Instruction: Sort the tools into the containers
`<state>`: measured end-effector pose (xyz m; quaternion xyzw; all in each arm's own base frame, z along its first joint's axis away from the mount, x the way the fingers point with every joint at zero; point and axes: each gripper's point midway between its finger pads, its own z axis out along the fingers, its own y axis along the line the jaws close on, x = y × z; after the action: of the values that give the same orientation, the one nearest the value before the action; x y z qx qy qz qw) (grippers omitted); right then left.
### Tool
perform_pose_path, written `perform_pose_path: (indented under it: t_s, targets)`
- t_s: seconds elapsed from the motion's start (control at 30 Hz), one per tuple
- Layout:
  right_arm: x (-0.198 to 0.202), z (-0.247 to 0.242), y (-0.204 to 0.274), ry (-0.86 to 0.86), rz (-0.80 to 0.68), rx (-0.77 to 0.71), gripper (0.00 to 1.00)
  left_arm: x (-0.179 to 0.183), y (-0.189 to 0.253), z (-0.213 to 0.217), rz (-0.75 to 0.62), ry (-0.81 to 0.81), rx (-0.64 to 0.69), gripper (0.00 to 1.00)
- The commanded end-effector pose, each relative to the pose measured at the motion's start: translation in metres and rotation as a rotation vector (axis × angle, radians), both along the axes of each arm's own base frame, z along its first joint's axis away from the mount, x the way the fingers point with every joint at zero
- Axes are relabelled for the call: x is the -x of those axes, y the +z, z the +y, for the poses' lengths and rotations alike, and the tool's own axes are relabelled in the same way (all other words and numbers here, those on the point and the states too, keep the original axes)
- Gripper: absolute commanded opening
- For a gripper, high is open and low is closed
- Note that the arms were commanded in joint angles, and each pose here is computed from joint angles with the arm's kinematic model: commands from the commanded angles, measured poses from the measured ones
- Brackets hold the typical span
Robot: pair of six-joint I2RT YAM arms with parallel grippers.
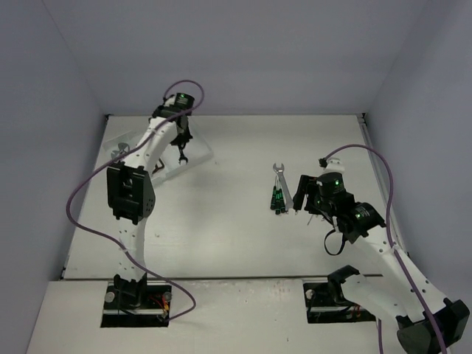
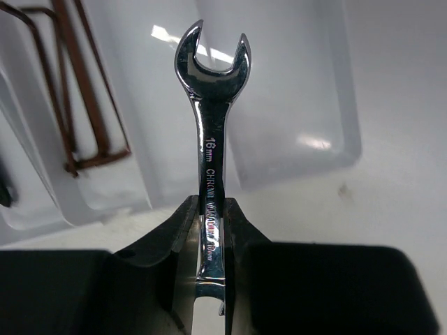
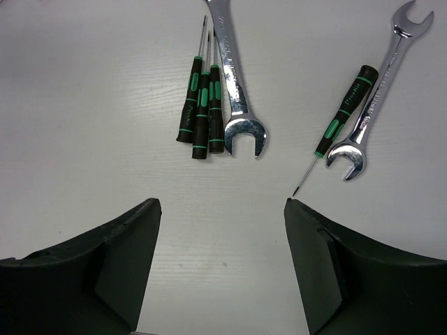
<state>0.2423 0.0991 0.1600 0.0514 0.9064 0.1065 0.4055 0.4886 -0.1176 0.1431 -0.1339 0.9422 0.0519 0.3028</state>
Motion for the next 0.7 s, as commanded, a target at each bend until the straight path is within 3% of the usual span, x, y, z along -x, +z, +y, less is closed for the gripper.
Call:
perform_pose_path:
  t_s: [0.0, 0.2, 0.5, 0.67]
  targets:
    - [-0.015, -0.004, 0.022, -0.043, -0.067, 0.0, 0.68, -0.04, 0.041, 0.036, -0.124, 0.067, 0.048, 0.0]
    - [-0.016, -0.006, 0.019, -0.078, -0.059, -0.006, 0.68, -0.076, 0.017, 0.07, -0.122, 0.127, 0.065, 0.0]
    - [-0.02, -0.011, 0.007, -0.124, -0.023, 0.02, 0.68, -0.1, -0.01, 0.082, -0.11, 0.12, 0.099, 0.0]
    - [-0.027, -0.011, -0.007, -0.114, 0.027, 0.073, 0.68, -0.1, 0.003, 0.08, -0.135, 0.103, 0.109, 0.33]
